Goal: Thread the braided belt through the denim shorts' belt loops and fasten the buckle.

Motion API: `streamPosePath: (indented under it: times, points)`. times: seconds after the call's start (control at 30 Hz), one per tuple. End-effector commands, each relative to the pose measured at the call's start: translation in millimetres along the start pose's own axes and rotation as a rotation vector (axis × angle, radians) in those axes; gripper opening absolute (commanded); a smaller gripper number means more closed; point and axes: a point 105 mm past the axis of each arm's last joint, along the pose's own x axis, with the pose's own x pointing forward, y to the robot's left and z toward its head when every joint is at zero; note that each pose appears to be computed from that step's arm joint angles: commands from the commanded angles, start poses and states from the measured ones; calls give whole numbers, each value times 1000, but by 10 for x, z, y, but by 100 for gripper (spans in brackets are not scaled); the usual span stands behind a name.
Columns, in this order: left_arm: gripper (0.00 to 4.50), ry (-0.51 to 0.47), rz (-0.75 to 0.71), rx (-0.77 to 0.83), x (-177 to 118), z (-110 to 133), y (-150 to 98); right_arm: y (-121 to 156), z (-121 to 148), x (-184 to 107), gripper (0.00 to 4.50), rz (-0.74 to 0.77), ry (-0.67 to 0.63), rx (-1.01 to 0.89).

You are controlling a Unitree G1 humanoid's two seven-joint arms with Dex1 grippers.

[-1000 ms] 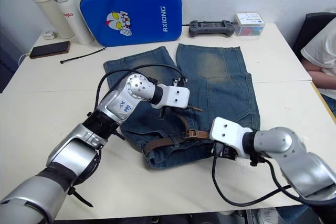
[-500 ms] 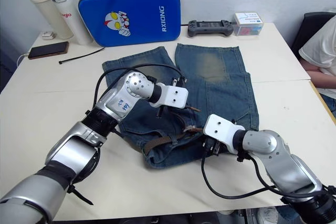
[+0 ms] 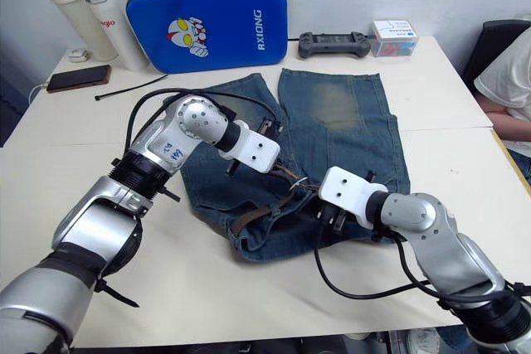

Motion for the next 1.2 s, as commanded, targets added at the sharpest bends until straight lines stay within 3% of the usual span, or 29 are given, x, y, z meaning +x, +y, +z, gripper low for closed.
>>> streamPosePath:
  times: [0.03, 0.67, 0.87, 1.2]
  points:
    - [0, 13, 16, 44, -120, 29, 115, -35, 79, -29, 7, -34, -16, -29]
    - [0, -72, -40, -75, 163, 294, 23, -28, 128, 1, 7, -23, -28, -37]
    - [0, -126, -101, -209, 206, 454, -94, -18, 136, 8, 7, -23, -31, -35]
    - [0, -138, -60, -369, 316, 585, -2, 11, 186, 20, 7, -3, -48, -37]
